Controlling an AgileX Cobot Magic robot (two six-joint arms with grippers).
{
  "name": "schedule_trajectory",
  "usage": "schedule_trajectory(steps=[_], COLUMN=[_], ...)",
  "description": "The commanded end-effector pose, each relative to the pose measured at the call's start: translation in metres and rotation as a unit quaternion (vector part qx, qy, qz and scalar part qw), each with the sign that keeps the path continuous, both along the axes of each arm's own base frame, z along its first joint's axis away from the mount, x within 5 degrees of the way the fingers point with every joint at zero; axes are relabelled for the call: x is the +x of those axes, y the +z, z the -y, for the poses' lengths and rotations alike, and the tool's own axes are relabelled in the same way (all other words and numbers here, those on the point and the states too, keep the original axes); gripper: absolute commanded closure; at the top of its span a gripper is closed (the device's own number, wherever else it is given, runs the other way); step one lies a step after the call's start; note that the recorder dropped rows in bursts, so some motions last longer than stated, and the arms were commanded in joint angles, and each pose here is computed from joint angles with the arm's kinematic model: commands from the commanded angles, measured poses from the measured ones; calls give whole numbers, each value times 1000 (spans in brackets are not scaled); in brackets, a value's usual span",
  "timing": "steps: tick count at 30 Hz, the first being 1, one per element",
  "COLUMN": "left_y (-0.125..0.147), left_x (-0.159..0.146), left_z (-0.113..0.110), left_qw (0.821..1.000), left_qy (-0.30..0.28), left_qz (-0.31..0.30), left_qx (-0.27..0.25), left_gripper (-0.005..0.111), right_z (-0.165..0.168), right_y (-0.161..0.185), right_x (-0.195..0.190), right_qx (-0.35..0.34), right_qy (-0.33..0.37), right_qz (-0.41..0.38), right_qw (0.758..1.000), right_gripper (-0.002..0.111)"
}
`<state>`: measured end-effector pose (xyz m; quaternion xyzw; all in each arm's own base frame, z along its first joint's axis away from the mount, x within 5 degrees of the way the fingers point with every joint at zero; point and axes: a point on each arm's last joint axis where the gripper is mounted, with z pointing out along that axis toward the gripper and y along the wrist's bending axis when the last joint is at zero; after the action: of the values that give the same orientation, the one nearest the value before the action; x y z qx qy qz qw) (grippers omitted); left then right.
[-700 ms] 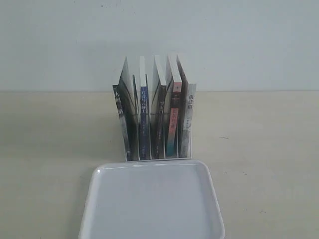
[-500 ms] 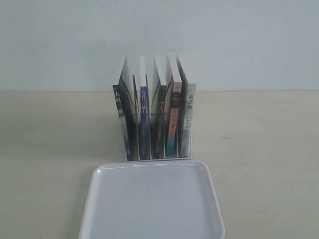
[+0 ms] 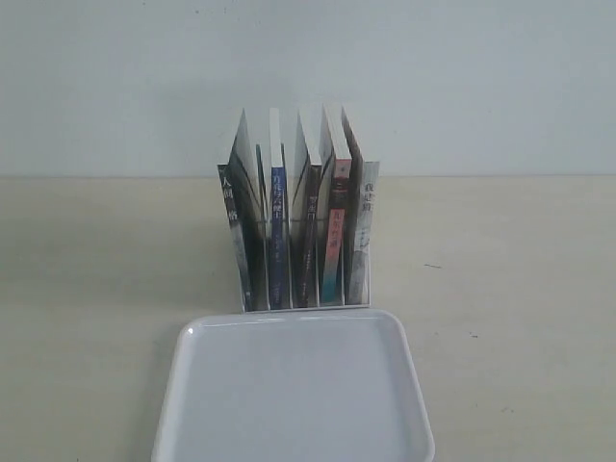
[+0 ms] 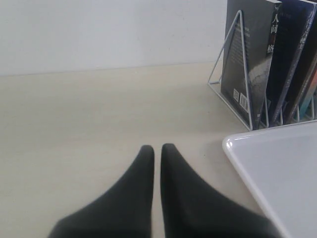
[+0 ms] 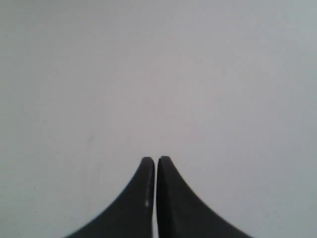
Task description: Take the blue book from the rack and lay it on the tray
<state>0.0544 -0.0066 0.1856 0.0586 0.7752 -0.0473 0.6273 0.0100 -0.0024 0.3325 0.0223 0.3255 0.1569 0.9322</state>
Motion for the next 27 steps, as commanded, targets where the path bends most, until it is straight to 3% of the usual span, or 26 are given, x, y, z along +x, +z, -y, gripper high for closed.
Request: schedule_trajectory(steps=[1, 3, 5, 6, 7, 9, 12, 14, 16, 18, 23, 25, 27], left_y=[1, 1, 1, 1, 1, 1, 1, 1, 1, 1, 1, 1, 1], left_x=[0, 0, 0, 0, 0, 0, 0, 0, 0, 0, 0, 0, 0], left_z=[0, 0, 0, 0, 0, 0, 0, 0, 0, 0, 0, 0, 0], left_qw=[1000, 1000, 1000, 1000, 1000, 1000, 1000, 1000, 1000, 1000, 1000, 1000, 1000], left_qy=[1, 1, 1, 1, 1, 1, 1, 1, 1, 1, 1, 1, 1], left_qz=[4, 4, 4, 4, 4, 4, 4, 4, 4, 4, 4, 4, 4], left_qx=[0, 0, 0, 0, 0, 0, 0, 0, 0, 0, 0, 0, 0], left_gripper=[103, 103, 103, 103, 103, 103, 103, 103, 103, 103, 103, 103, 103], right_z=[-9, -12, -17, -25, -31, -39, -45, -47, -56, -65, -85, -112, -132], right_y=[53, 55, 43, 34, 28, 18, -5, -14, -29, -34, -7, 14, 18], right_x=[28, 51, 82, 98, 104, 115, 132, 139, 153, 165, 198, 219, 237], right_qx=[-91, -128, -147, -109, -67, -53, -144, -151, -181, -195, -210, -236, -253], right_qy=[-12, -19, -4, 44, 83, 116, 121, 125, 163, 201, 236, 264, 243], right_qz=[-219, -366, -529, -595, -624, -663, -726, -748, -770, -758, -707, -694, -688], right_qw=[971, 922, 836, 795, 774, 738, 662, 634, 590, 589, 633, 627, 636], right_gripper=[107, 107, 107, 107, 107, 107, 107, 107, 107, 107, 107, 107, 107])
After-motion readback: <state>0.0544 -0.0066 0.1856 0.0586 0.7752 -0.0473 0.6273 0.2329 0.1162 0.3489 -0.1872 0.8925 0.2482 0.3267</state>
